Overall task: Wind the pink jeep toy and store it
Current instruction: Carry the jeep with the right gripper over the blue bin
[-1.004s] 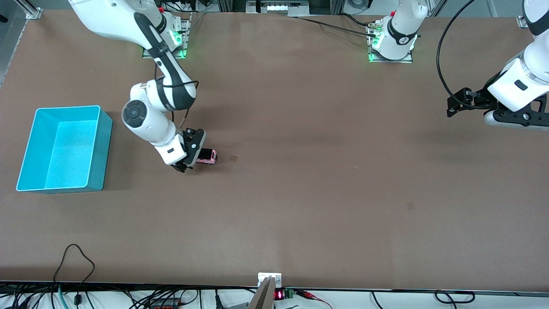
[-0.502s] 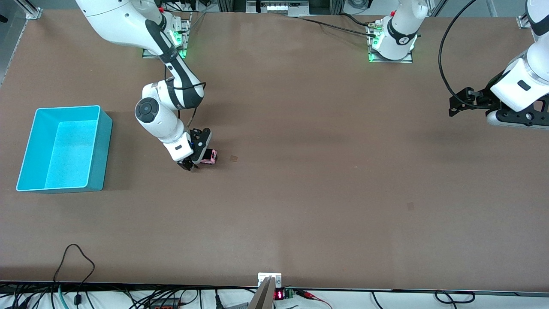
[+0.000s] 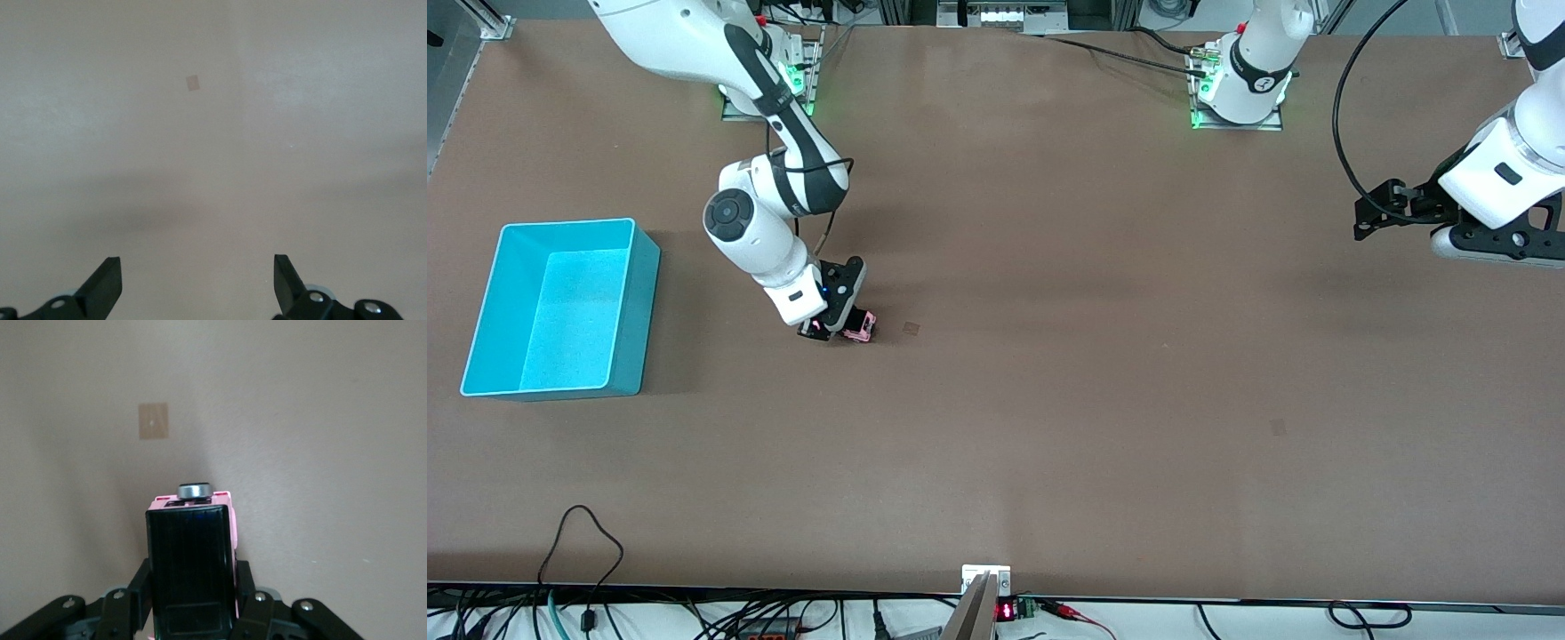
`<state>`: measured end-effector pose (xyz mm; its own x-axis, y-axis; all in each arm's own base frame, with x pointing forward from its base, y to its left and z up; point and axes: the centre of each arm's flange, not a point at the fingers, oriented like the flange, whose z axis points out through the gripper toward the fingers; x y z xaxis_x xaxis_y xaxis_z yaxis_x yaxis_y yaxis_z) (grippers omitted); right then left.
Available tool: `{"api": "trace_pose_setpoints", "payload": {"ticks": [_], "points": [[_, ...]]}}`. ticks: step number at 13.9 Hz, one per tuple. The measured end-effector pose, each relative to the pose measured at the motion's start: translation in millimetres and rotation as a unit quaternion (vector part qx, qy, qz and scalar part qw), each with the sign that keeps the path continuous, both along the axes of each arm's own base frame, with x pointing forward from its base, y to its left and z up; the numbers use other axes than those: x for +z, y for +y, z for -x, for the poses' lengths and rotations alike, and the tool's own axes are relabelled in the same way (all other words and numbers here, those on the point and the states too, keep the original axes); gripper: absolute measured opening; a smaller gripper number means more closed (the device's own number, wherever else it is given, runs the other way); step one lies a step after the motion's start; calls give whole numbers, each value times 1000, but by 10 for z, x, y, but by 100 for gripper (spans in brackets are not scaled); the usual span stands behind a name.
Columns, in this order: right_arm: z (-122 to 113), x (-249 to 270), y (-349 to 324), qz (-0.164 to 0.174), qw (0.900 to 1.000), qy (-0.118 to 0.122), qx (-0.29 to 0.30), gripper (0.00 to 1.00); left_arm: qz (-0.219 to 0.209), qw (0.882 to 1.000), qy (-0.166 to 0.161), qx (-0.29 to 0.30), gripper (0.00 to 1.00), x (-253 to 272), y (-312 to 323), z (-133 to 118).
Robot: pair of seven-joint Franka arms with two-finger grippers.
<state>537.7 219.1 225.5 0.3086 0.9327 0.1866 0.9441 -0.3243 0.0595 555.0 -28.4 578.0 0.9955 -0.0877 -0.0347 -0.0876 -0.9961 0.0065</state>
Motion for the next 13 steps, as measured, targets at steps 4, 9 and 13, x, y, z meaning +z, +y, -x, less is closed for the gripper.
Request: {"api": "trace_pose_setpoints", "payload": {"ticks": [4,9,13], "points": [[-38,288,-127,-5,999,11,-47,52,0,1000,-1,0,100,9,0,-2],[-197,624,-740,-10,988,24,-154,52,0,1000,-4,0,100,36,0,-6],[-276,890,-1441,-9,968,35,-247,52,0,1000,-5,-3,100,42,-26,-6]]}}
